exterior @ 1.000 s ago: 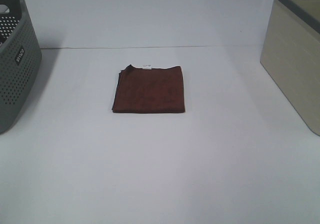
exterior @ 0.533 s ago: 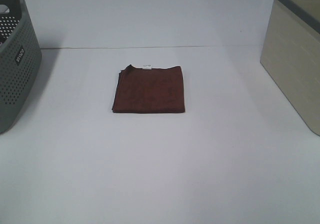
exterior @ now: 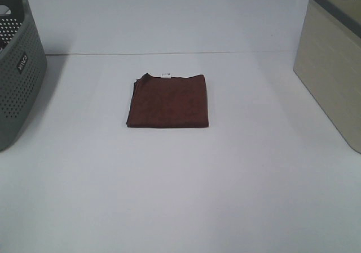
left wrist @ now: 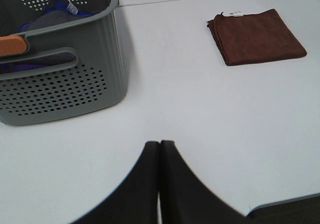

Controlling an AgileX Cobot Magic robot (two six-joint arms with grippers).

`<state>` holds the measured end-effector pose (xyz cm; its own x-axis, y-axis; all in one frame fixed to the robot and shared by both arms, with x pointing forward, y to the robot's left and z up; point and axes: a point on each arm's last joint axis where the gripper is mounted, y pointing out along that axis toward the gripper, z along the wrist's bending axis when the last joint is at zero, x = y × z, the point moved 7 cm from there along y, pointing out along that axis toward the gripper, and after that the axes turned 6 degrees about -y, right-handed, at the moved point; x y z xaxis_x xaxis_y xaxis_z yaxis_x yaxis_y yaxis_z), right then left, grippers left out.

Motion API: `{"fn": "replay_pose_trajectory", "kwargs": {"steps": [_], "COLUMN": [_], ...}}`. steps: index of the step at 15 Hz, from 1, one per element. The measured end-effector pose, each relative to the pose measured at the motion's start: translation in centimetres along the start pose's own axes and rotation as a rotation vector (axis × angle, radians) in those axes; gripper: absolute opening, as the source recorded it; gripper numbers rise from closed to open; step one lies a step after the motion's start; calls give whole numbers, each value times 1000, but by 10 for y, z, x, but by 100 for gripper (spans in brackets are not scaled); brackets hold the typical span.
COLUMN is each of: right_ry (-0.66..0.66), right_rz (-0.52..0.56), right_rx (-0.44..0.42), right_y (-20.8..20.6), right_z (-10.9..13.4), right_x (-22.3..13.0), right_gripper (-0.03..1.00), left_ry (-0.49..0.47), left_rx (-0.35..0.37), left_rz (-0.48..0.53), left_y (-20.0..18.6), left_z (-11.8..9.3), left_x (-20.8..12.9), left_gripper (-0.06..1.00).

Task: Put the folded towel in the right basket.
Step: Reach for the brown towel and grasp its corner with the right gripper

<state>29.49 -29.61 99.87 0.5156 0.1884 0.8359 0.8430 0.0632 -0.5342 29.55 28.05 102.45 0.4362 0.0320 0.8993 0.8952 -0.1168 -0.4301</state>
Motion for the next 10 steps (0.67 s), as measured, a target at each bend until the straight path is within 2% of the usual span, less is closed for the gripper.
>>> {"fn": "replay_pose_trajectory", "kwargs": {"steps": [10], "right_ry": [0], "right_rz": [0], "right_rx": [0], "right_y": [0], "right_z": [0], "right_x": [0], "right_gripper": [83], "left_ry": [0], "left_rx": [0], "left_rz": [0], "left_y": [0], "left_z": [0], "left_x": [0], "left_gripper": [0]}}
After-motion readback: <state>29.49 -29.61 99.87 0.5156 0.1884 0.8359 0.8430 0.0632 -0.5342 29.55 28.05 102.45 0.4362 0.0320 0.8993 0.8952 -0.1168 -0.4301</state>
